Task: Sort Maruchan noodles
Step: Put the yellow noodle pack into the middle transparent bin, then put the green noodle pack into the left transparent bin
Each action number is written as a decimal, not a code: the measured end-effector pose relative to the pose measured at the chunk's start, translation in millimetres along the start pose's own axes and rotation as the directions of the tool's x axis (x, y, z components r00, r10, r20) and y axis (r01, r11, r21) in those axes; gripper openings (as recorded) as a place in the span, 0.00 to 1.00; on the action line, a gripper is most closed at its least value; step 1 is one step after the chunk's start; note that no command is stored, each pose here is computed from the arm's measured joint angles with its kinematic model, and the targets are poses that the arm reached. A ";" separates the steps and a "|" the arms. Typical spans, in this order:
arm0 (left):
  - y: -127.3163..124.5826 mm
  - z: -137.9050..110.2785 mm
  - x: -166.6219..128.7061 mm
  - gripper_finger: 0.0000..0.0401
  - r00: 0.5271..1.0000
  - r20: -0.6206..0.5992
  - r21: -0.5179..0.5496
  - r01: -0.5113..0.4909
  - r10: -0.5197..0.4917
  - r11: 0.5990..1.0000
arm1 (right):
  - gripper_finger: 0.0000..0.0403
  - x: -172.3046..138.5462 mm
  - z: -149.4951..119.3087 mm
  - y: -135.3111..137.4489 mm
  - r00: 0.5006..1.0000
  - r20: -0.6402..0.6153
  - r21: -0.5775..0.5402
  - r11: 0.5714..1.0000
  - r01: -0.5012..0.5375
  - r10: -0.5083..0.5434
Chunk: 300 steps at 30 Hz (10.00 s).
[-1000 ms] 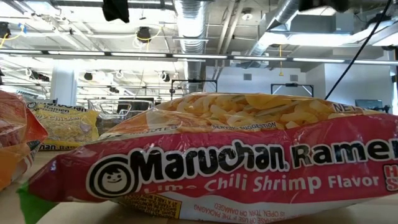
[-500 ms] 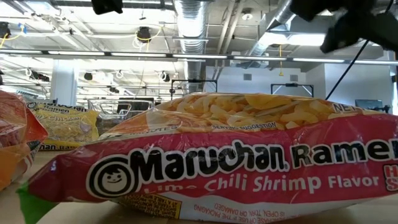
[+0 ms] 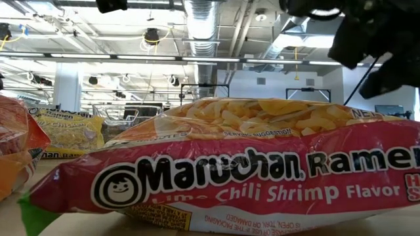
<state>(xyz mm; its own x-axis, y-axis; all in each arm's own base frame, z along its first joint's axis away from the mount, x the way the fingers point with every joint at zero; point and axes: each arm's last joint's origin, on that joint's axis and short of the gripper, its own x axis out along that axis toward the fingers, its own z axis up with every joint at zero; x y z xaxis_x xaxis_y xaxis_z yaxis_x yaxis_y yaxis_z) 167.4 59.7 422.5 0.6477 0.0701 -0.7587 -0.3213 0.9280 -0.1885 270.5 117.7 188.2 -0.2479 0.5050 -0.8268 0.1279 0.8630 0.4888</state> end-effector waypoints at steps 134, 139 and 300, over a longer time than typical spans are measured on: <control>5.9 -4.3 -0.4 0.15 0.981 -0.034 -0.077 -0.193 0.191 0.978 | 0.00 -288.3 75.7 -224.3 0.252 0.470 0.030 0.300 0.953 -0.846; 5.9 -3.3 -0.4 0.15 0.981 -0.023 -0.087 -0.196 0.195 0.977 | 0.00 -276.0 89.1 -233.7 0.287 0.456 0.033 0.338 0.941 -0.842; -209.3 -25.2 297.4 0.58 0.826 -0.366 0.217 0.523 -0.428 0.824 | 0.51 -282.6 -94.4 126.3 0.101 0.937 0.290 0.905 0.310 -0.335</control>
<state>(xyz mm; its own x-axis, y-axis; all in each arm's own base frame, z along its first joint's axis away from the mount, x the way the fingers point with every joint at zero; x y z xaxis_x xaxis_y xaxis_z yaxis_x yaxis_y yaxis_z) 409.9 -122.9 220.5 0.4199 -0.4730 -0.7745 0.2237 0.8811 -0.4168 266.1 82.5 509.9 0.8315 -0.2235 -0.5085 0.3179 0.9422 0.1058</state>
